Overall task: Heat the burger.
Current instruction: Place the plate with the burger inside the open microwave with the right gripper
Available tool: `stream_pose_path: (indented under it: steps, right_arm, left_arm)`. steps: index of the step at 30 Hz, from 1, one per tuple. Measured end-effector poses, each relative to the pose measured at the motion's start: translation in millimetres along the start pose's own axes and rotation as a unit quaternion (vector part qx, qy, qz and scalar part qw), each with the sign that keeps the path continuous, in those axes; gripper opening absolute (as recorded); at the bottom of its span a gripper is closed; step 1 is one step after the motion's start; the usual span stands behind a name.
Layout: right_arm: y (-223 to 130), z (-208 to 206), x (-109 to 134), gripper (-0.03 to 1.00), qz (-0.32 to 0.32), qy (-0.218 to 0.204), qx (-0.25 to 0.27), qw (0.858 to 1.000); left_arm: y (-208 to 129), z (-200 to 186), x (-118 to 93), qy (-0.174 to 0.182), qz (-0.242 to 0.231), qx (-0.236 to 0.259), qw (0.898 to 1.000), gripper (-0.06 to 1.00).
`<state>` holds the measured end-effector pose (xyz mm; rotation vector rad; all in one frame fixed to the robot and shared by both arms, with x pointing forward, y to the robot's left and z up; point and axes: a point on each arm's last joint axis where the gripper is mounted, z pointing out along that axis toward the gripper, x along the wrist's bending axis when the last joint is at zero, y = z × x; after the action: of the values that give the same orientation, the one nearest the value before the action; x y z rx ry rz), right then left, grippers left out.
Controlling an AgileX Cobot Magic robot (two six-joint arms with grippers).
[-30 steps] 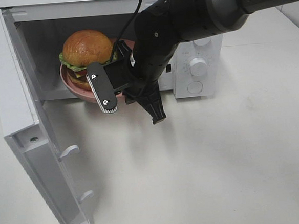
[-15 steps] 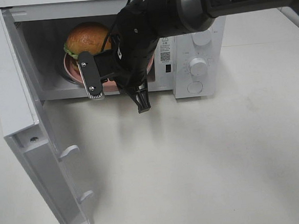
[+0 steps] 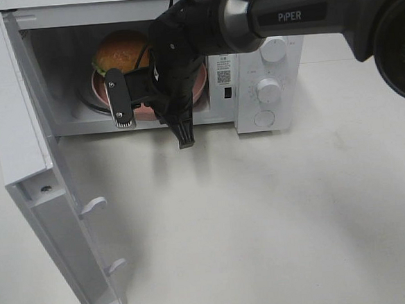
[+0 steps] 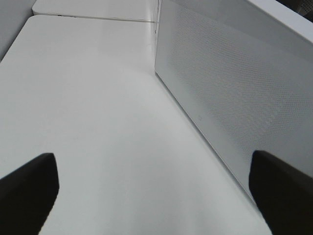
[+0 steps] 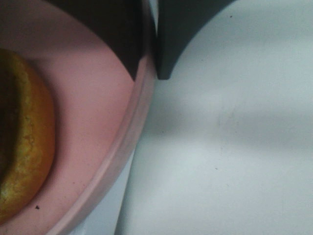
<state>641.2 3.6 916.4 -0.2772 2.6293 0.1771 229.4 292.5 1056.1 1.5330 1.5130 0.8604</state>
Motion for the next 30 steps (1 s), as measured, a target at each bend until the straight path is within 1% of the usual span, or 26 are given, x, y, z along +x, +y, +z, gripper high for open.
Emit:
stream_pose_path:
  steps: [9,13,19,30]
  right_arm:
    - [0,8,-10,0.03,0.01,-0.012,-0.003,1.0]
    - [3,14,-20,0.03,0.025,-0.026,-0.008,0.999]
    - [7,21,-26,0.03,0.032,-0.035,-0.012,0.999]
    - [9,24,-28,0.04,0.035,-0.033,-0.012,0.999]
  left_arm:
    - [0,0,0,0.0,0.0,0.0,1.0,0.98]
    - [0,0,0,0.0,0.0,0.0,1.0,0.98]
    - [0,0,0,0.0,0.0,0.0,1.0,0.98]
    - [0,0,0,0.0,0.0,0.0,1.0,0.98]
